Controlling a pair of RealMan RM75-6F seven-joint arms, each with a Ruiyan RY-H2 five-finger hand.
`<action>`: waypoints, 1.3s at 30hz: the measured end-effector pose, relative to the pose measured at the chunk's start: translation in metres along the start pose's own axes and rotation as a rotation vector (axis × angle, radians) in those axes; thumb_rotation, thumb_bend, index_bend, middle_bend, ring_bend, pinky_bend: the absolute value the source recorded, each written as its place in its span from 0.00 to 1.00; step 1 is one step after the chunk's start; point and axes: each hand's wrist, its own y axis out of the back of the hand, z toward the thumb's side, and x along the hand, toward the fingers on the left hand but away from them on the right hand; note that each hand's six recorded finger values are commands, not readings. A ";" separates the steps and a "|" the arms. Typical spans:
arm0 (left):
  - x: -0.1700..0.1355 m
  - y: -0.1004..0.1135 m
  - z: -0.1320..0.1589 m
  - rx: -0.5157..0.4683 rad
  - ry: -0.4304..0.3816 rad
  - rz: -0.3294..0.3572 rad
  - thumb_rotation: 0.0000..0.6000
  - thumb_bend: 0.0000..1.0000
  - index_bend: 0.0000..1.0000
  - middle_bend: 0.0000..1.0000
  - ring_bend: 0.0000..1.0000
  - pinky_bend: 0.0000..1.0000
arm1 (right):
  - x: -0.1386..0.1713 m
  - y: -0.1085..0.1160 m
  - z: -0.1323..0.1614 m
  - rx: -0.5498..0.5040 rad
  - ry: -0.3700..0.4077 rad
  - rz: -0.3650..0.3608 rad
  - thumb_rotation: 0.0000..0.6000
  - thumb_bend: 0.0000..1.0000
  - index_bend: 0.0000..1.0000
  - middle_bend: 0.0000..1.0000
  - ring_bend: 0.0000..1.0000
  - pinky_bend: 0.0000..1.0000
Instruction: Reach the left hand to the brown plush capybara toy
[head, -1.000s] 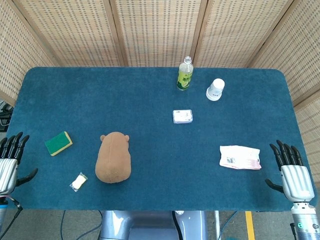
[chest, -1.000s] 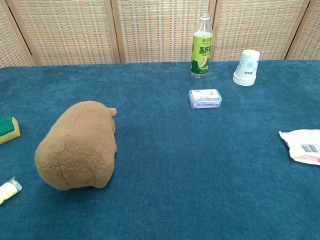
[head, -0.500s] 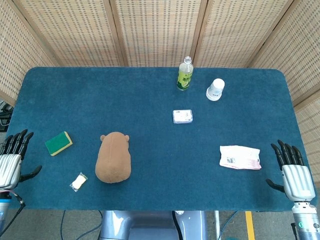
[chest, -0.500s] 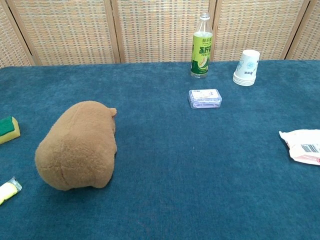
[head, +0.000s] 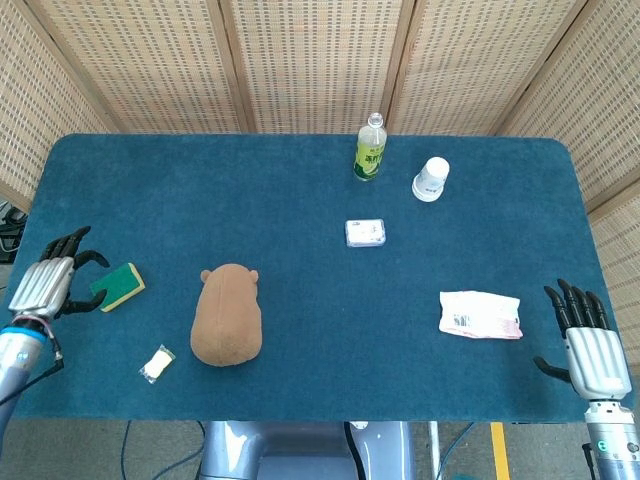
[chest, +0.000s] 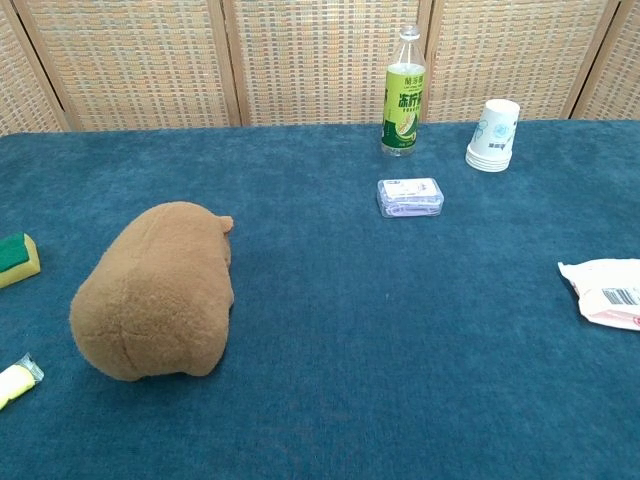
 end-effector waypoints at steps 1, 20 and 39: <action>0.005 0.000 0.002 -0.011 0.006 -0.022 1.00 0.41 0.42 0.00 0.00 0.00 | 0.000 0.000 0.000 0.000 -0.001 0.001 1.00 0.15 0.00 0.00 0.00 0.00; 0.093 -0.027 0.052 -0.171 0.084 -0.305 1.00 0.42 0.43 0.00 0.00 0.01 | -0.003 -0.010 -0.001 0.010 -0.004 0.030 1.00 0.15 0.00 0.00 0.00 0.00; 0.110 -0.071 0.102 -0.130 0.060 -0.386 1.00 0.42 0.45 0.00 0.00 0.01 | -0.005 -0.008 -0.009 -0.016 -0.026 0.026 1.00 0.15 0.00 0.00 0.00 0.00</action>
